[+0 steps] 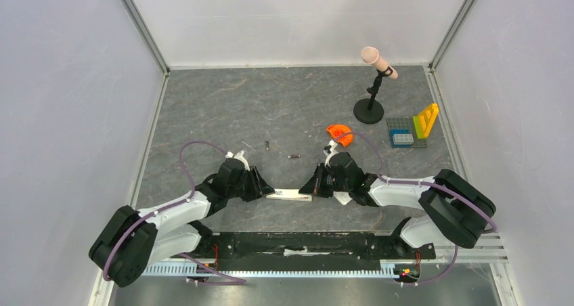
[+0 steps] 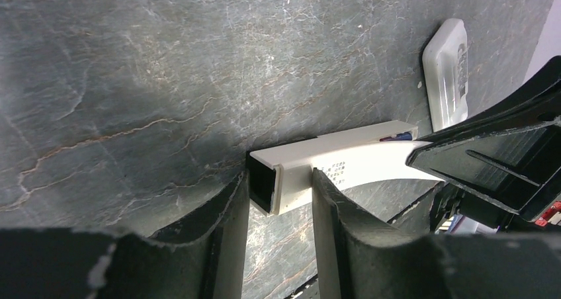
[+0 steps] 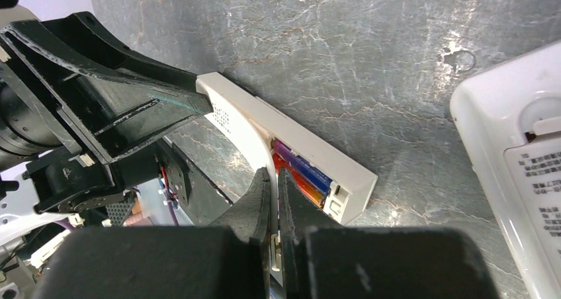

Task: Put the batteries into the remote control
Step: Load the battery cover into the remote control.

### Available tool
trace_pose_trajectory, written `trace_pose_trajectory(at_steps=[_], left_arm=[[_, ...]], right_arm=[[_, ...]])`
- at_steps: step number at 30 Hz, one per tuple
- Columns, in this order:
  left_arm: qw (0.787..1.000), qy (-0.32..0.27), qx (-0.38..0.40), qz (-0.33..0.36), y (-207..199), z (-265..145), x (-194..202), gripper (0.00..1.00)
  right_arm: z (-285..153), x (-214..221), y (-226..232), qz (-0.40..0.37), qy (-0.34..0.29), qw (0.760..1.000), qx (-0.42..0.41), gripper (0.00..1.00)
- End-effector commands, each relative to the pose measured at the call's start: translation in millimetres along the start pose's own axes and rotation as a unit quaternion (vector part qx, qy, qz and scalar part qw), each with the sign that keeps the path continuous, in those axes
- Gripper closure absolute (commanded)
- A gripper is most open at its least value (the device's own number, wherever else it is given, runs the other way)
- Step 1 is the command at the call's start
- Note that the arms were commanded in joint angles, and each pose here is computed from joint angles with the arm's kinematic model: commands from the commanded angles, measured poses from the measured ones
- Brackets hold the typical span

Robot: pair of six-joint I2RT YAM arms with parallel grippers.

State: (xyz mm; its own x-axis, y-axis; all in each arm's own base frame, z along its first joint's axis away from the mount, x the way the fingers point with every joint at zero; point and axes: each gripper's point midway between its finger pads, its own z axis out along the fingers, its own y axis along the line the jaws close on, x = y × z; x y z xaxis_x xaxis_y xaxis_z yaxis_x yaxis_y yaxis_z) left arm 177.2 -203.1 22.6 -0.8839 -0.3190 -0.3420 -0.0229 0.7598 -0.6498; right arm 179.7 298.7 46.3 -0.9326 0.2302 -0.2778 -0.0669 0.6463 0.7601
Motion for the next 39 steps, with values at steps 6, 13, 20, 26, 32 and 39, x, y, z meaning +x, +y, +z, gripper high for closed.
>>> trace_pose_trajectory(at_steps=[6, 13, 20, 26, 32, 39], left_arm=[[0.988, 0.074, -0.132, 0.012, 63.2, -9.7, 37.1, 0.6], [0.982, 0.1, -0.158, 0.005, 71.6, -8.0, 46.1, 0.65], [0.976, 0.114, -0.185, -0.01, 80.6, -5.9, 51.8, 0.72], [0.973, 0.116, -0.197, -0.018, 84.6, -5.2, 53.0, 0.75], [0.972, 0.116, -0.205, -0.021, 86.9, -4.7, 53.2, 0.77], [0.971, 0.117, -0.207, -0.02, 87.2, -4.6, 53.4, 0.78]], right_arm=[[-2.8, 16.8, -59.4, -0.01, 0.022, 0.993, 0.114, 1.0], [-4.4, 13.8, -58.1, -0.011, 0.02, 0.992, 0.123, 0.86], [-9.0, 8.1, -46.6, -0.01, 0.015, 0.993, 0.117, 0.68], [-14.6, -0.5, -36.9, -0.018, 0.006, 0.993, 0.114, 0.58], [-30.7, -7.4, -38.9, -0.022, -0.013, 0.991, 0.131, 0.54], [-47.0, -15.2, -42.8, -0.032, -0.033, 0.988, 0.146, 0.53]])
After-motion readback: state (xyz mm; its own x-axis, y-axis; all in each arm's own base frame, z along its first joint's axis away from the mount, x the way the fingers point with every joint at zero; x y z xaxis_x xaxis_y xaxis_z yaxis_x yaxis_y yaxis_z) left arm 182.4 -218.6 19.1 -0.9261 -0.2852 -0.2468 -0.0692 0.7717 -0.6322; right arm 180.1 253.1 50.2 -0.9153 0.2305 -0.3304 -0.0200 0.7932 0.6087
